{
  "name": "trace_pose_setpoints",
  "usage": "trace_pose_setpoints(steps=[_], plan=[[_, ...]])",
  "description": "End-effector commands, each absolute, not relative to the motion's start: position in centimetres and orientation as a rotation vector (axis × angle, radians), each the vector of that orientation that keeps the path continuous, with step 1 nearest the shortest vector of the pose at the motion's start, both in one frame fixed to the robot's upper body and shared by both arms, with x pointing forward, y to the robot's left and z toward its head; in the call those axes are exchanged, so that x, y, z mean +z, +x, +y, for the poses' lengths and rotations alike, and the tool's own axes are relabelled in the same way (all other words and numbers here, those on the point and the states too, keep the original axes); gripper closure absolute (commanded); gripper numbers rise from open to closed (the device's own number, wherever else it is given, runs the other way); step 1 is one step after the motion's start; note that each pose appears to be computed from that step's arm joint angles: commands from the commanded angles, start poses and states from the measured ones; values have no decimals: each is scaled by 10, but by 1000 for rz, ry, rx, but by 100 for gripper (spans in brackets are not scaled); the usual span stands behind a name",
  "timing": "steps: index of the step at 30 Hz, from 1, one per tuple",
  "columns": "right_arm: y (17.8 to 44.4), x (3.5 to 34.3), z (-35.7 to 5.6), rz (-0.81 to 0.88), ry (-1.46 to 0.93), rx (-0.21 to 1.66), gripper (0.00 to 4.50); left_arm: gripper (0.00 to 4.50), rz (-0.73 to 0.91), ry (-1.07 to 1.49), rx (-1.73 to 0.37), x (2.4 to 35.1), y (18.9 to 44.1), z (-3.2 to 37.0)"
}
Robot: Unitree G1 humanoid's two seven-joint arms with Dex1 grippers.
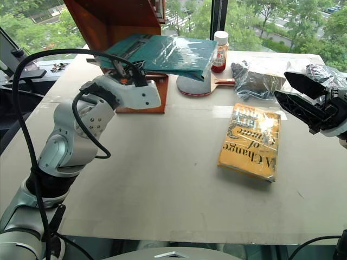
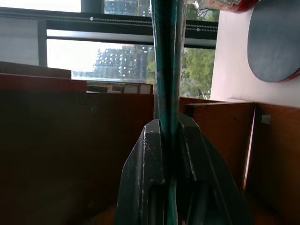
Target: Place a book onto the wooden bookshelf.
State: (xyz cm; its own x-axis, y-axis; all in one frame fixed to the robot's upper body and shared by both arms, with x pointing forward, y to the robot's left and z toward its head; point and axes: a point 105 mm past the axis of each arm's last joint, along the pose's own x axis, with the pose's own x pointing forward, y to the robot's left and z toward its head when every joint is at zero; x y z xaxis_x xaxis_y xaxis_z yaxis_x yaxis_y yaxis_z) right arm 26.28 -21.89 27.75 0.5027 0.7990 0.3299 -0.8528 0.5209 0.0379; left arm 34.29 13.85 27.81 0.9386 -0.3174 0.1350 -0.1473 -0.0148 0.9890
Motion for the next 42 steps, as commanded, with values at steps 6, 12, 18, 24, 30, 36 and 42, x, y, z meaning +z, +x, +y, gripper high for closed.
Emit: trace_pose_setpoints(steps=[6, 12, 18, 24, 30, 36, 42], plan=[[264, 286, -217, -346, 166, 1034, 0, 444, -244, 1617, 36, 293, 345, 179], [266, 285, -217, -357, 162, 1037, 0, 444, -202, 1574, 123, 295, 343, 188], [276, 287, -219, -381, 145, 1009, 0, 370, -196, 1563, 123, 294, 341, 189], [278, 286, -220, -378, 148, 1014, 0, 137, -210, 1529, 169, 297, 340, 191], [276, 280, -225, -356, 154, 999, 0, 7, -292, 1459, 229, 302, 333, 187], [265, 252, -241, -269, 157, 913, 0, 7, -357, 1402, 83, 271, 311, 172], [241, 207, -236, -101, 76, 887, 0, 7, -407, 1213, -240, 226, 278, 140]])
